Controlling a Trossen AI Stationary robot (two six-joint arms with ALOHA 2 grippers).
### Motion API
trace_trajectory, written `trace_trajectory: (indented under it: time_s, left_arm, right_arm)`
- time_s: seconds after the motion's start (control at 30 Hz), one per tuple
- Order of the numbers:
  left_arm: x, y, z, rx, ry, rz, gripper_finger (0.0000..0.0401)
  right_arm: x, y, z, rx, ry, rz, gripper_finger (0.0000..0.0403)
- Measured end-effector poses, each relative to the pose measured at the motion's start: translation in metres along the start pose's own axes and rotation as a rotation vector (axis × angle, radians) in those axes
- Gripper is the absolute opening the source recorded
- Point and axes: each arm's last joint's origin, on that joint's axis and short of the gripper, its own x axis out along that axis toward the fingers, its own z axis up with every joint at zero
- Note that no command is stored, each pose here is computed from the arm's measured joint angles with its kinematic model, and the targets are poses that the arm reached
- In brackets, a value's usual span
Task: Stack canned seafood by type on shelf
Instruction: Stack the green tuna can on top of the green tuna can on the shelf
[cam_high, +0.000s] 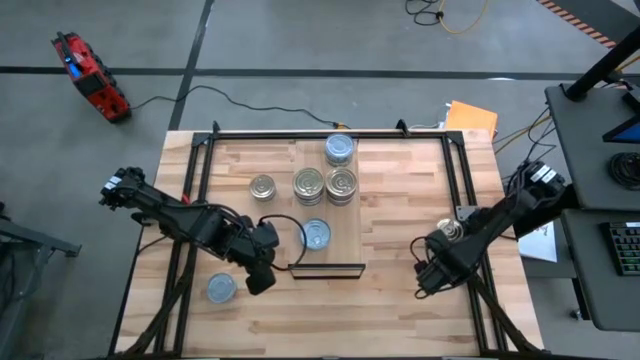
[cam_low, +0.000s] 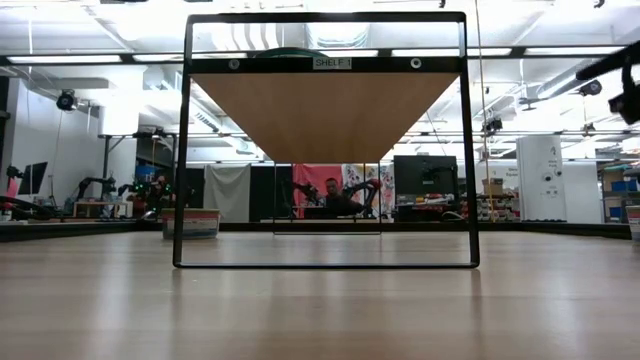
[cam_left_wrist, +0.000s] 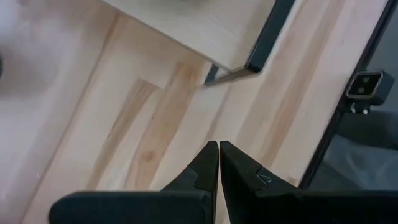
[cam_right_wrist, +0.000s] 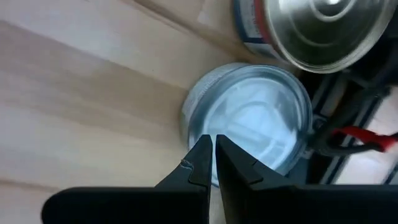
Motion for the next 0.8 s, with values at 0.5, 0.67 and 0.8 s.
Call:
trace_trajectory:
  time_s: [0.5,0.67,0.8]
  left_arm:
    - [0.000,-0.002,0.003,-0.003,-0.074,0.009,0.0000]
    - [0.000,-0.002,0.004,-0.004,-0.078,0.005,0.0000]
    - [-0.001,-0.006,0.005,-0.004,-0.099,-0.025,0.0000]
  right_arm:
    - [0.001,0.038,-0.008,-0.174,-0.062,0.163,0.0013]
    - [-0.024,0.046,-0.010,-0.221,-0.178,0.250,0.0013]
    - [-0.043,0.040,-0.009,-0.221,-0.200,0.261,0.0013]
